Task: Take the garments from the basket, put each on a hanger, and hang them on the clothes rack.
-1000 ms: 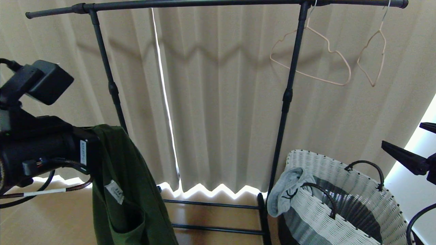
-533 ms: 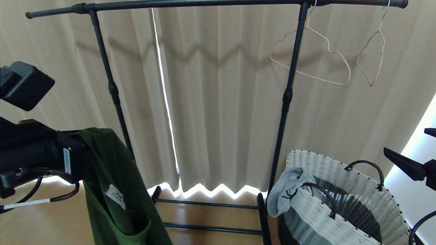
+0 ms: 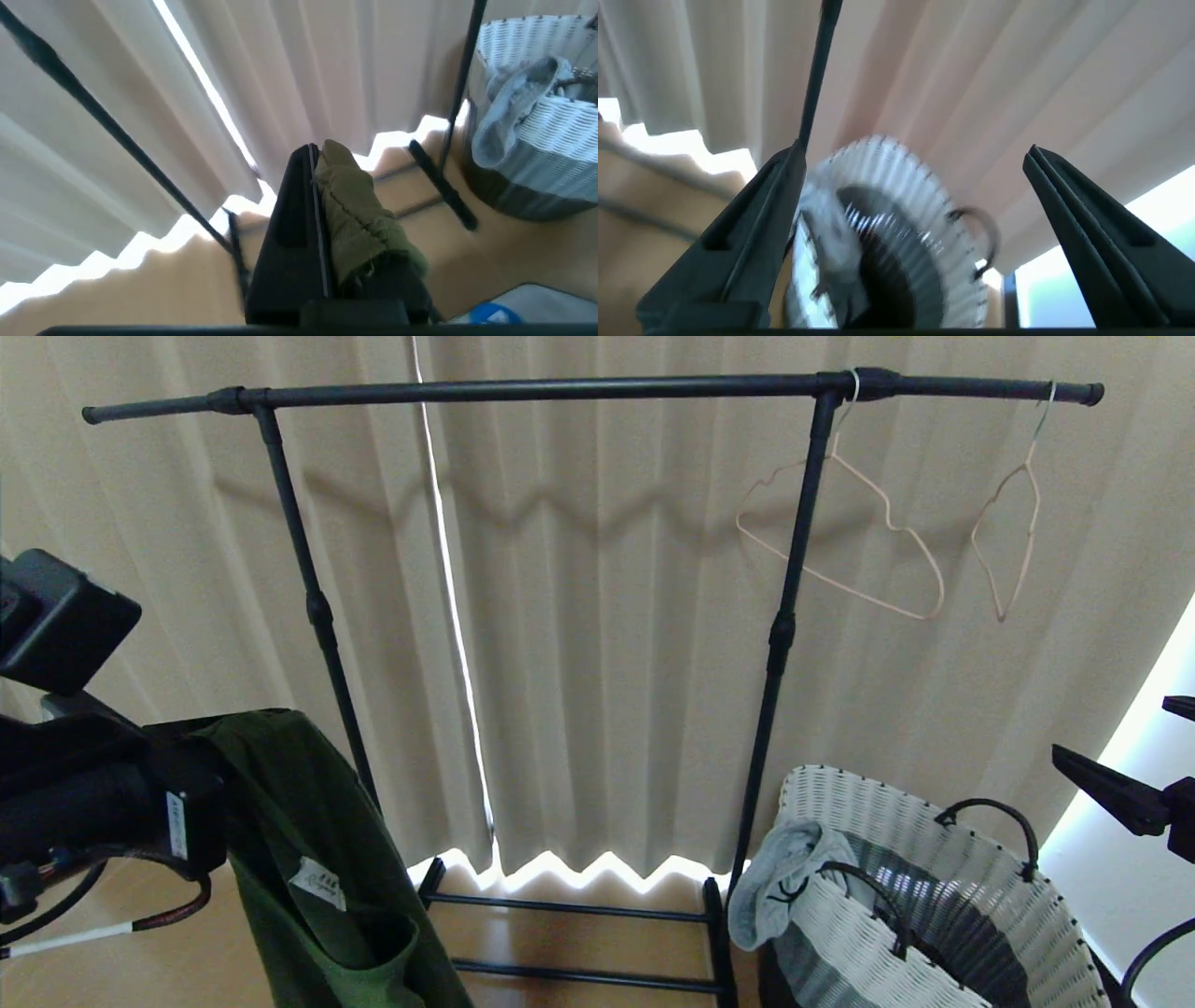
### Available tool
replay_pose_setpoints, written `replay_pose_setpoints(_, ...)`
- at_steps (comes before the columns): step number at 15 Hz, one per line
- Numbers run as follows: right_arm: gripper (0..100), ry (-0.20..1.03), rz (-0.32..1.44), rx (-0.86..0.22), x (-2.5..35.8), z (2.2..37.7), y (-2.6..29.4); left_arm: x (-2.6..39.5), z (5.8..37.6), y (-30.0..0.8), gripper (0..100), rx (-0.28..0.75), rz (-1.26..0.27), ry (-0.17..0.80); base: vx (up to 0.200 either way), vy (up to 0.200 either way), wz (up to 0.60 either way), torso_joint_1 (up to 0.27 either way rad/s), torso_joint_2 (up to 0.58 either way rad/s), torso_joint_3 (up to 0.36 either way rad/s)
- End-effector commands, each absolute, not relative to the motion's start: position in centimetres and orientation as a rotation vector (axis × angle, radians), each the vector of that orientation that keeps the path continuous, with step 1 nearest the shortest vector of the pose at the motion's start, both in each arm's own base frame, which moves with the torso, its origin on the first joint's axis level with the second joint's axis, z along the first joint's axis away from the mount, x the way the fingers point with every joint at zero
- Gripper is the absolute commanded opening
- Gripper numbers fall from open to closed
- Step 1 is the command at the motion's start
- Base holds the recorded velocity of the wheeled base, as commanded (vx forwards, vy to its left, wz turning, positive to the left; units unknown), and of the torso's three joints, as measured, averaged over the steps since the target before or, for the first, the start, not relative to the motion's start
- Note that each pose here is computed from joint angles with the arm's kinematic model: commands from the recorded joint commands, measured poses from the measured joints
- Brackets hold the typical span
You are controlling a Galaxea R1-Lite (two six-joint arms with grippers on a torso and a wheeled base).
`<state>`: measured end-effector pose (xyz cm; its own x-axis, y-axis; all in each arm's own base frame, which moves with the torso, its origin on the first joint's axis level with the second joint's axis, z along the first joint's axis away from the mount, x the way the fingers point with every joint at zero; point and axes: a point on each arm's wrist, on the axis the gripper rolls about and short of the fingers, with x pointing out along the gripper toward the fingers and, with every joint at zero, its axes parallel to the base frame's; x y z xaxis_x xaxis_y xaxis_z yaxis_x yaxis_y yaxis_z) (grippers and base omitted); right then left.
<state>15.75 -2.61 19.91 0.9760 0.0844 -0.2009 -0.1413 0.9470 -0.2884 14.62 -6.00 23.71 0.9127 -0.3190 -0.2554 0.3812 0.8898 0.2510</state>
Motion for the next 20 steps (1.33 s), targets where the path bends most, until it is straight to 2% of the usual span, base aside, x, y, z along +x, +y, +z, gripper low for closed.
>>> replay_pose_setpoints(1,100,0.19,0.116,-0.307,15.8,19.9,-2.6,14.0,23.0,-5.7,0,0.327,-0.369,0.215,0.0,0.0,0.0,0.178,-0.52,-0.286)
replay_pose_setpoints(6,100,0.189,0.114,-0.308,15.8,19.9,-2.6,13.6,22.9,-5.5,0,0.314,-0.425,0.189,0.0,0.0,0.0,0.184,-0.47,-0.287)
replay_pose_setpoints(13,100,0.19,0.111,-0.308,15.8,19.9,-2.6,13.8,22.8,-4.9,0,0.301,-0.394,0.18,0.0,0.0,0.0,0.21,-0.48,-0.276)
replay_pose_setpoints(20,100,0.217,0.12,-0.299,15.3,18.8,-2.5,13.7,22.1,-4.8,0,0.287,-0.389,0.203,0.0,0.0,0.0,0.038,-0.09,-0.048)
